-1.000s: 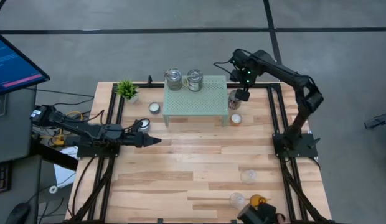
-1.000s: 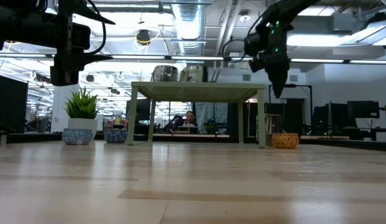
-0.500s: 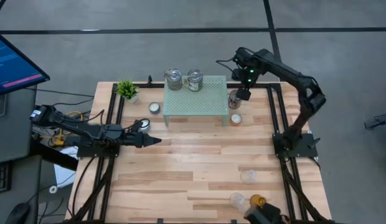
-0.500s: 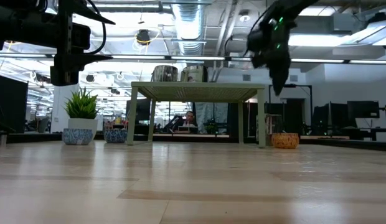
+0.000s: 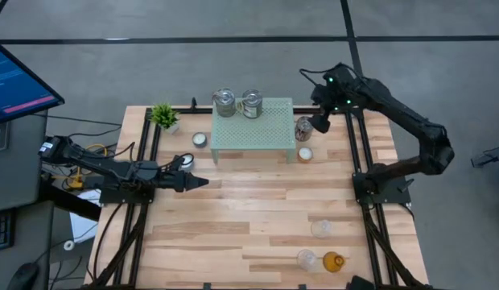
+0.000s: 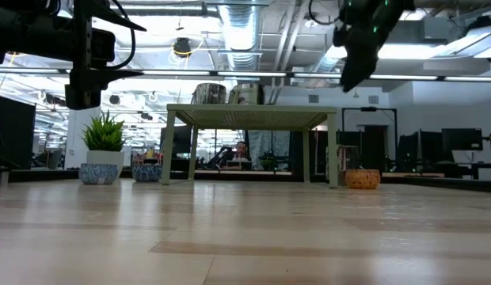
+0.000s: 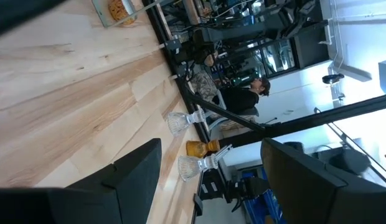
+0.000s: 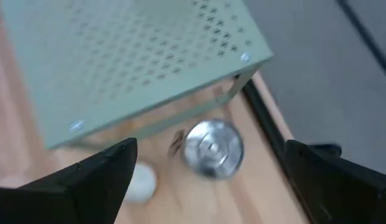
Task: Pick & Place candle stick holders
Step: Put the silver scented candle on the shelf aligned with the other silver scented candle
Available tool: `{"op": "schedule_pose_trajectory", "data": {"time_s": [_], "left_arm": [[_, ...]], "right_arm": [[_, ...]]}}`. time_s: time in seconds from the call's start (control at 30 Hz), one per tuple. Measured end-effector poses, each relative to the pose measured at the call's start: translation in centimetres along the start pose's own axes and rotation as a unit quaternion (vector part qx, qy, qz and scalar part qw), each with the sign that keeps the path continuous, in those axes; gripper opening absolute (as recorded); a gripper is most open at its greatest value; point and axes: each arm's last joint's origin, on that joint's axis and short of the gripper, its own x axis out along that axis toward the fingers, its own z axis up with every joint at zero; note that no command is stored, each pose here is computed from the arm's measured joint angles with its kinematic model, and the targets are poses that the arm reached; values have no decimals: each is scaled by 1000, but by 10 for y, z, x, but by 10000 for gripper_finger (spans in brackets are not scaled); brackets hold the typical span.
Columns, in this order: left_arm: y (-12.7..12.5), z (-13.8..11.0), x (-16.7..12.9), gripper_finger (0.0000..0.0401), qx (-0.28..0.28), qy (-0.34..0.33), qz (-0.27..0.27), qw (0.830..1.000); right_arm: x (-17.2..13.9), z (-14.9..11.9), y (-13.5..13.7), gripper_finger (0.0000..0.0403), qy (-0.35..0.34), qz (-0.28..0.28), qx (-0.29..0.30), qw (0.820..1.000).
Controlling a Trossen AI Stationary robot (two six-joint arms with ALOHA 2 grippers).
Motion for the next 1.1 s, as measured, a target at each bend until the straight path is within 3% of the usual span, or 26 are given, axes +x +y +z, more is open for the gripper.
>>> {"op": "schedule_pose_trajectory", "data": {"time_s": [0.27,0.53,1.1], "left_arm": [[0,0,0,275,1,0,0,1000],[0,0,0,275,-3,0,0,1000],[0,1,0,275,-4,-12,5,1000]], "right_arm": [[62,-36,-10,386,-36,-20,56,998],[95,-55,-13,367,-77,-38,69,994],[123,-74,-16,297,-11,-22,81,996]]}}
